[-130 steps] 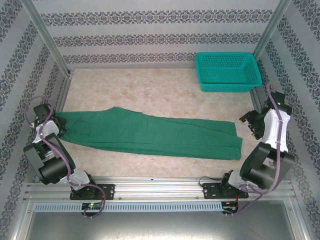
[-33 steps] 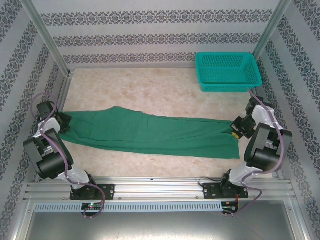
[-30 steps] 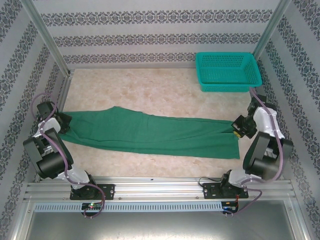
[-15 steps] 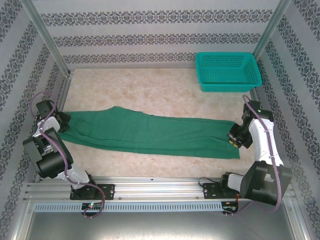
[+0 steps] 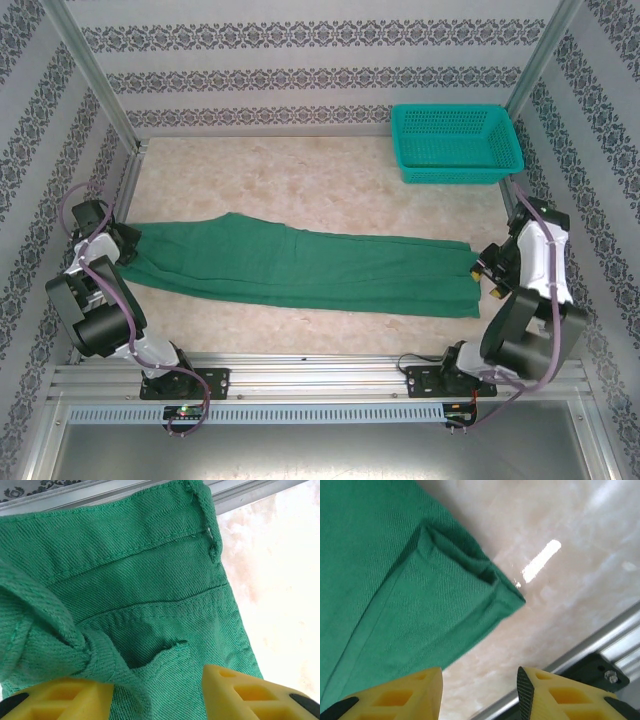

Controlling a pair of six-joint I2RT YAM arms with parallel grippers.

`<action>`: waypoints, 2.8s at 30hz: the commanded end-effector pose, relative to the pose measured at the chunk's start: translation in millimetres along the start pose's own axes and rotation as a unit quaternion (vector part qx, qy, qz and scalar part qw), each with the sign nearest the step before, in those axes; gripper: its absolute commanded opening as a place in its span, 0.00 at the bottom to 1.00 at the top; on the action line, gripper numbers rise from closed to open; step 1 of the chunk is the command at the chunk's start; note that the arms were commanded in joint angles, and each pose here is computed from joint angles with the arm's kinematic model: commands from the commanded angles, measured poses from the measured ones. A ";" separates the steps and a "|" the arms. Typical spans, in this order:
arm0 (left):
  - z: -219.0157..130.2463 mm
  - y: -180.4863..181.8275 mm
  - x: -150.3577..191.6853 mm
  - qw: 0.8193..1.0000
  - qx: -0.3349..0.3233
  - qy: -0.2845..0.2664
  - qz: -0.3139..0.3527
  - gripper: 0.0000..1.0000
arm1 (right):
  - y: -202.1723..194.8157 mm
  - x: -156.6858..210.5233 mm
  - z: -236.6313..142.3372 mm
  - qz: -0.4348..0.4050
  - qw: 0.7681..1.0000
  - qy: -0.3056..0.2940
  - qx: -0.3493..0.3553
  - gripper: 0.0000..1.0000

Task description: Roll up the long pants

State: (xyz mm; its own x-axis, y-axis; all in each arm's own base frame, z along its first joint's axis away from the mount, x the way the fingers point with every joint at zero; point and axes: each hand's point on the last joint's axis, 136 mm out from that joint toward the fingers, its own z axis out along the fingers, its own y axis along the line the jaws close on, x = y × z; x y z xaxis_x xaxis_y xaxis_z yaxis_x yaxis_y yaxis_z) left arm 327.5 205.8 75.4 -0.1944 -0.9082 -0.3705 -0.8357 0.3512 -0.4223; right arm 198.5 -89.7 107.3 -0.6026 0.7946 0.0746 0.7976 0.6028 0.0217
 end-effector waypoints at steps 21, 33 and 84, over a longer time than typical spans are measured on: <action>0.6 -0.4 -3.4 1.000 -0.003 -0.006 0.002 0.00 | 106.5 -62.8 57.7 -0.036 0.997 0.023 -0.058 0.00; 7.2 11.0 -1.6 1.000 -0.030 -0.003 -0.002 0.00 | 121.3 -68.3 97.8 -0.037 0.996 0.063 -0.054 0.00; 37.7 -66.9 107.9 0.976 0.011 0.111 0.189 0.07 | 163.6 -29.8 98.9 -0.223 0.970 0.068 0.074 0.05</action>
State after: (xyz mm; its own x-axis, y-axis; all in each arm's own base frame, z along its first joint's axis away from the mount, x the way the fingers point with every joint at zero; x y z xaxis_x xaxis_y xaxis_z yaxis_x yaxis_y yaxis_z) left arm 387.0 89.7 45.8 -0.5913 -0.7343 -0.3335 -0.6453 0.6788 -0.3506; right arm 336.5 1.9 15.9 -0.8652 0.4539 0.2133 0.4629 0.8864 -0.0086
